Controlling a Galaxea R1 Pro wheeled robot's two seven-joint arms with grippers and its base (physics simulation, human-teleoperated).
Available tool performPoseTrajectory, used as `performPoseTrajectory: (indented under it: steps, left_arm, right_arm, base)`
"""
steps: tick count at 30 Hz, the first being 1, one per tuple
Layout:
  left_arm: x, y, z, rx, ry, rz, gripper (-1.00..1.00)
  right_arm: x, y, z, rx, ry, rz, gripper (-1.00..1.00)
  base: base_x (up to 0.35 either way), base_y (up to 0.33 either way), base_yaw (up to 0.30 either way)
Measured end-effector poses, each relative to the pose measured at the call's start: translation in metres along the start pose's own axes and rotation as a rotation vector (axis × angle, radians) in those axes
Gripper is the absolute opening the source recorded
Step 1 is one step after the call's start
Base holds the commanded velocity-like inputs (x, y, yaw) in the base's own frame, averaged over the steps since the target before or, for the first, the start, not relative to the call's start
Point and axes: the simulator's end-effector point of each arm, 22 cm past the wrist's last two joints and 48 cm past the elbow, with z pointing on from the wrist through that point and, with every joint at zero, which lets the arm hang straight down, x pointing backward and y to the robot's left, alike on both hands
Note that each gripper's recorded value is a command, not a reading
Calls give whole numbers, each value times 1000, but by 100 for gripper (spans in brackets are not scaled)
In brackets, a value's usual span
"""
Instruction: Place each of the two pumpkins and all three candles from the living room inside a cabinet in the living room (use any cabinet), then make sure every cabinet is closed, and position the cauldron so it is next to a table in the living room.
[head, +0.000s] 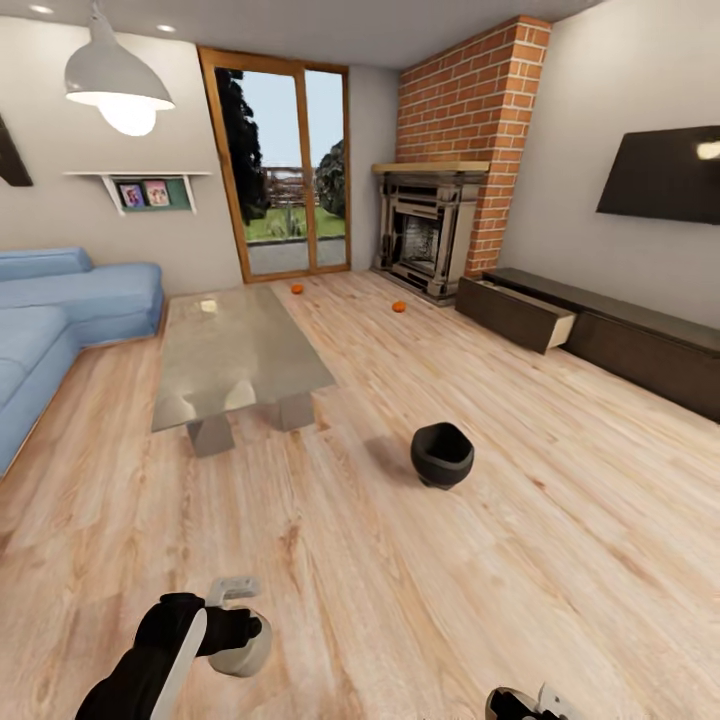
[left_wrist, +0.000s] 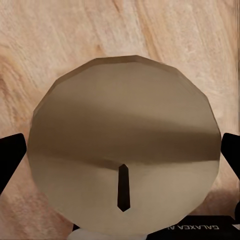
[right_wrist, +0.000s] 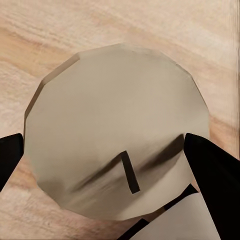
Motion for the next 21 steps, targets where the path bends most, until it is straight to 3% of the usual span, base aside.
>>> performPoseTrajectory:
  steps: [21]
  left_arm:
    - [-4, 0, -4, 0, -12, 1, -100]
  right_arm:
    - [-2, 1, -2, -5, -6, 3, -100]
  base:
    - [0, 0, -272]
